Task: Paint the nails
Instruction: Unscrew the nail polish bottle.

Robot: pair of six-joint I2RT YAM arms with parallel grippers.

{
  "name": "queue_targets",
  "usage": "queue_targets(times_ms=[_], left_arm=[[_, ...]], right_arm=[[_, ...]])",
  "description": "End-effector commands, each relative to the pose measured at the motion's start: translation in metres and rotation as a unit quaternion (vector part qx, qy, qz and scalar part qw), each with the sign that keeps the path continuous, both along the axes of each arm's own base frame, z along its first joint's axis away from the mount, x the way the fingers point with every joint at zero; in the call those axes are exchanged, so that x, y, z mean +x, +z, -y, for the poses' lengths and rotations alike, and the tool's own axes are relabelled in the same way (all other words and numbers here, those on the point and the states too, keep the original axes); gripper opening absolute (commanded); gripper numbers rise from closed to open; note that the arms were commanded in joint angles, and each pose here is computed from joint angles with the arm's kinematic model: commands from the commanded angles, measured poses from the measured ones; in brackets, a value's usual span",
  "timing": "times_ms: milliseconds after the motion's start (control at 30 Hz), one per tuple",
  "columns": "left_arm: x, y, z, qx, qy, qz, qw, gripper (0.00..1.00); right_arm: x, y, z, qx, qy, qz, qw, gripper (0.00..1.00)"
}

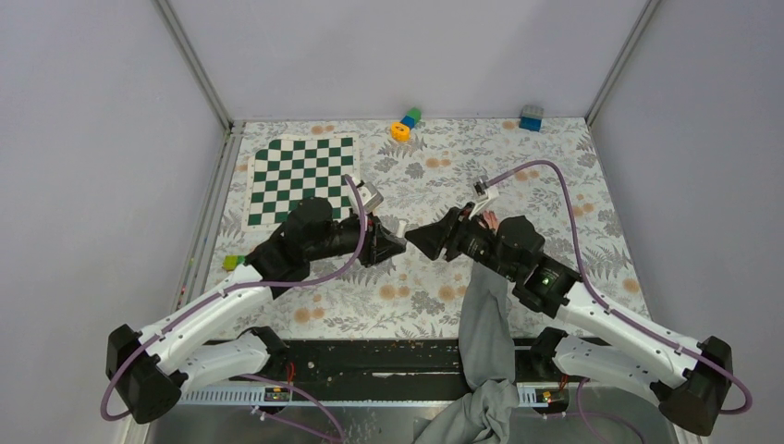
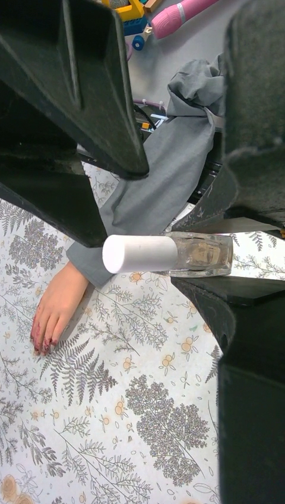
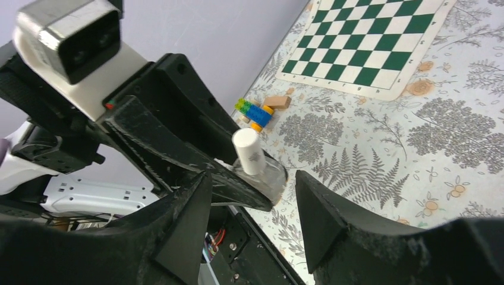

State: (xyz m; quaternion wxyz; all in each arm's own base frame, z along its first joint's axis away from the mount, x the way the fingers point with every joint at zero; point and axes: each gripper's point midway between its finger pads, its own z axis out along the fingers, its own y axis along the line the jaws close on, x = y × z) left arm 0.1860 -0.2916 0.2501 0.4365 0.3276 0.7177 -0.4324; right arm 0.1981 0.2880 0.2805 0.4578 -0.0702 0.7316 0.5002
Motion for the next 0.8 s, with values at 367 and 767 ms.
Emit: queue_targets(times_ms=[367,767], left_arm=[[0.007,0.028,0.005,-0.024,0.008,0.018,0.999,0.00],[0.010,0.025,0.004,-0.014,0.014,0.016,1.000,0.00]], right_arm=[[0.015,0.029,-0.006,0.015,-0.059,-0.003,0.998,0.51],[0.017,0.029,-0.019,-0.003,-0.061,-0.008,0.998,0.46]])
